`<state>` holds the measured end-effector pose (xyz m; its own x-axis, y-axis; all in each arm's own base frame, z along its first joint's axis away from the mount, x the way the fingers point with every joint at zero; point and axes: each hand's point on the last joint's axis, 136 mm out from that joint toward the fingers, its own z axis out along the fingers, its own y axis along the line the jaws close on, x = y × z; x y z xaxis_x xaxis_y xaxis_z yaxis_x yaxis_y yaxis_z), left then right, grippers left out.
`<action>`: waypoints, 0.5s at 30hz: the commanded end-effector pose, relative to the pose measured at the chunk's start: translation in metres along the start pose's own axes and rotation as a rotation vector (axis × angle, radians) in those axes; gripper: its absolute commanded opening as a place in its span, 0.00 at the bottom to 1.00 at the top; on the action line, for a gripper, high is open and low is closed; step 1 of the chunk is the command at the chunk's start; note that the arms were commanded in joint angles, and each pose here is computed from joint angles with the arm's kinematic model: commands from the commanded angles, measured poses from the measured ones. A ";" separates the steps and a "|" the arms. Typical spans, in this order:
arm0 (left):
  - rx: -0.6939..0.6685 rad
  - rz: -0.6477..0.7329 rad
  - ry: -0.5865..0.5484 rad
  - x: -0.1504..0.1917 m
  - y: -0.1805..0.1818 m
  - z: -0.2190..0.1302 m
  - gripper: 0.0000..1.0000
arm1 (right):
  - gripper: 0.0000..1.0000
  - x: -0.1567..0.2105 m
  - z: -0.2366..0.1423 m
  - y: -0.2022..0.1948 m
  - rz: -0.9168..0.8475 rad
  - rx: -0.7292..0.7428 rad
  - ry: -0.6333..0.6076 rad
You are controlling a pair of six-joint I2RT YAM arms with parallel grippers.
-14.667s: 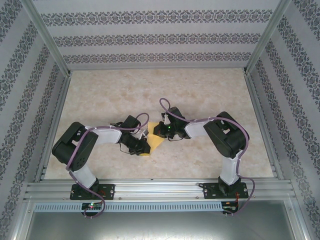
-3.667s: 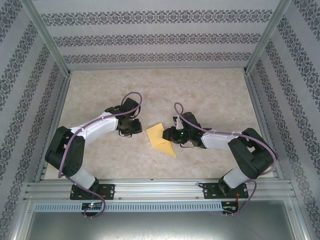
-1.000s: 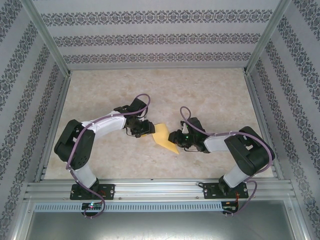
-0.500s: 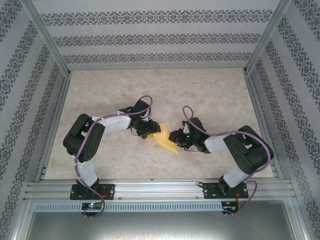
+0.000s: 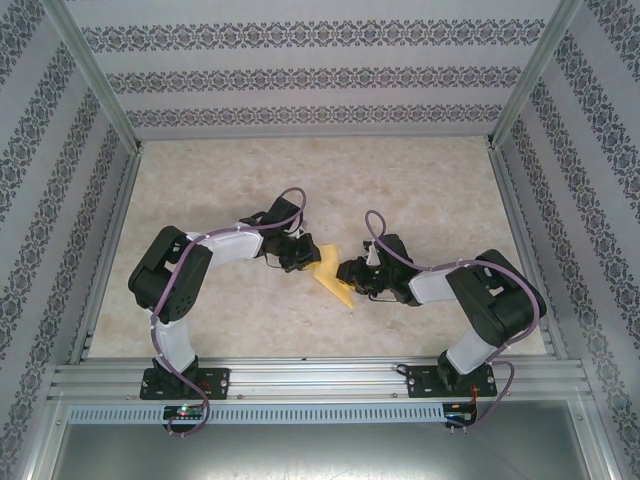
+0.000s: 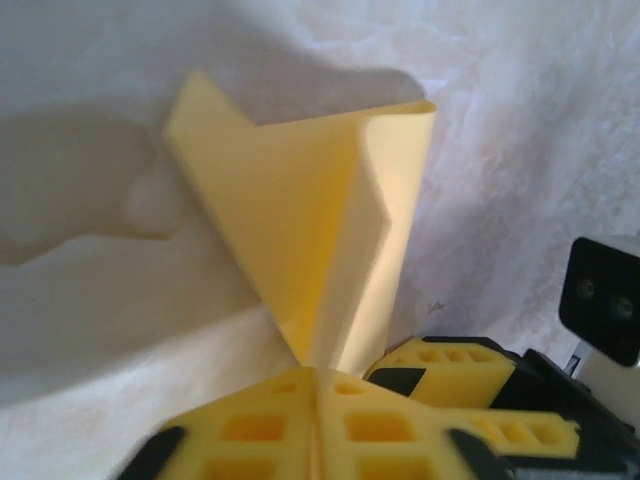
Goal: Fold a paper plane with a square sheet of paper (pick it up from the middle)
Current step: Fold the wing for the fifth time at the center of the table.
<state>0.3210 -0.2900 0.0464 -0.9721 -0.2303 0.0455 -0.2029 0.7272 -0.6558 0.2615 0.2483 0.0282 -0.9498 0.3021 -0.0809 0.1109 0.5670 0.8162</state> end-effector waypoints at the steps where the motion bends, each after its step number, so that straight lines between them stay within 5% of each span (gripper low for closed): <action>1: -0.007 0.020 -0.032 -0.006 -0.011 -0.008 0.01 | 0.39 0.002 0.005 -0.002 -0.114 0.057 -0.002; 6: -0.023 0.007 -0.054 -0.013 -0.015 -0.017 0.00 | 0.48 -0.007 -0.024 0.010 -0.276 0.180 -0.104; 11: -0.029 -0.001 -0.047 -0.014 -0.018 -0.021 0.00 | 0.52 -0.002 -0.054 0.032 -0.735 0.389 -0.322; 15: -0.020 -0.005 -0.039 -0.014 -0.020 -0.020 0.00 | 0.52 0.011 -0.048 0.037 -0.970 0.496 -0.366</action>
<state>0.3349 -0.2905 0.0626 -0.9681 -0.2502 0.0169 -0.2027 0.7412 -0.6400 0.2270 0.2660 0.0982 -0.6956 -0.0727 -0.7147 -0.4507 0.8189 0.3554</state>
